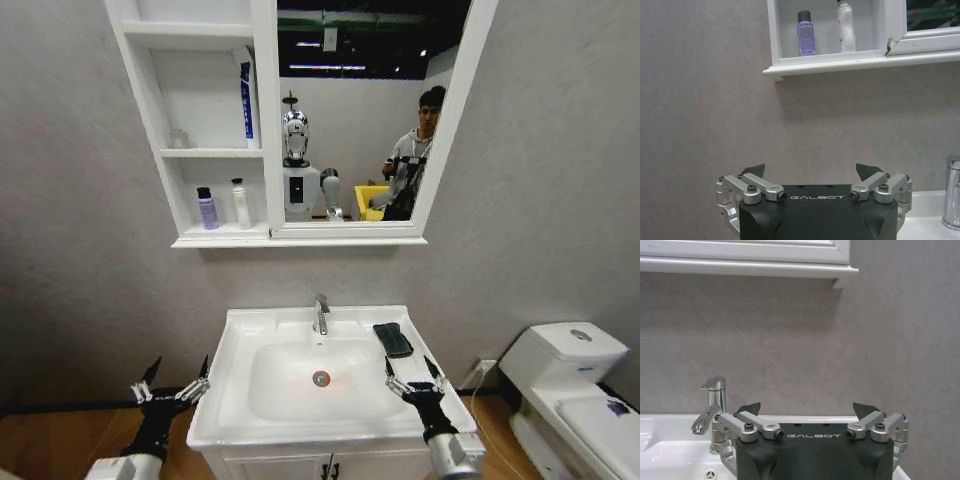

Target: Move facial cleanser and shampoo from washbasin to cabinet, then wipe washbasin with towel.

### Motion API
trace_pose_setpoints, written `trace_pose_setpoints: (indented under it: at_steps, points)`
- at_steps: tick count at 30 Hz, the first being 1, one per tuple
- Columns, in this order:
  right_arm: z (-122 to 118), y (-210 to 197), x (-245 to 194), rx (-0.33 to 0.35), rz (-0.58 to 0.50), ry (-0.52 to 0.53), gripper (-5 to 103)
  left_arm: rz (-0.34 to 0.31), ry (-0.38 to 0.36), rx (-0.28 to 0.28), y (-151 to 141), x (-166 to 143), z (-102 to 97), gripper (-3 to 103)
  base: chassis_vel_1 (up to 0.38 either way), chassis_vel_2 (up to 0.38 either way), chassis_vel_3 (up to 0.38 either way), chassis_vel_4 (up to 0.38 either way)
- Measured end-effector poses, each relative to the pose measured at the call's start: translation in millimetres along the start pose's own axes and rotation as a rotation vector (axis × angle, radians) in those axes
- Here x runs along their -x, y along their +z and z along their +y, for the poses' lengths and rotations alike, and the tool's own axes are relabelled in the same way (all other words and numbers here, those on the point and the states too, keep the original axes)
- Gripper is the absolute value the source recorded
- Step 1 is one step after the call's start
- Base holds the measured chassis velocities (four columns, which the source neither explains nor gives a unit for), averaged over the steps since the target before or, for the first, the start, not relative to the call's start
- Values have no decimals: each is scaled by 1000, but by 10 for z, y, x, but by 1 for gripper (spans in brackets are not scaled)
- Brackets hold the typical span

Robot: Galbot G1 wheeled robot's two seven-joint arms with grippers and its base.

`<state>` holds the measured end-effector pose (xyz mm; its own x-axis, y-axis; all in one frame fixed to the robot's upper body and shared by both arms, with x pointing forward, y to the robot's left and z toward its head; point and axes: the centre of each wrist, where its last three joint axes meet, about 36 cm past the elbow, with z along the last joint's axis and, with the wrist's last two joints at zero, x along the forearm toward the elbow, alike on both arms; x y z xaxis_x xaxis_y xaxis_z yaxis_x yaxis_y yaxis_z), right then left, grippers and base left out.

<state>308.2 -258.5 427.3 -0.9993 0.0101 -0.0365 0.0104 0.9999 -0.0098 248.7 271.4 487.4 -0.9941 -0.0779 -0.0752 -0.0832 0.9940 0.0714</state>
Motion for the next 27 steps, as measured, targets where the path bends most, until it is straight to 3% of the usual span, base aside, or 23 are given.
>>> trace_pose_setpoints:
  at_steps: [5, 7, 16, 27]
  points:
    - [-133, -57, 366, 57, 58, 2, 100, 1, -1, 1, 4, 0, 0, 100, 0, 0, 0, 0]
    - [-307, -89, 783, 99, 127, 9, 100, 3, -1, 2, 7, -2, -1, 100, 0, 0, 0, 0]
    - [-758, 123, 1692, 44, 248, 7, 100, 3, 0, 3, 12, -5, -3, 100, 0, 0, 0, 0]
    - [-1034, 570, 2160, 23, 348, -12, 100, 3, 0, 3, 16, -7, -5, 100, 0, 0, 0, 0]
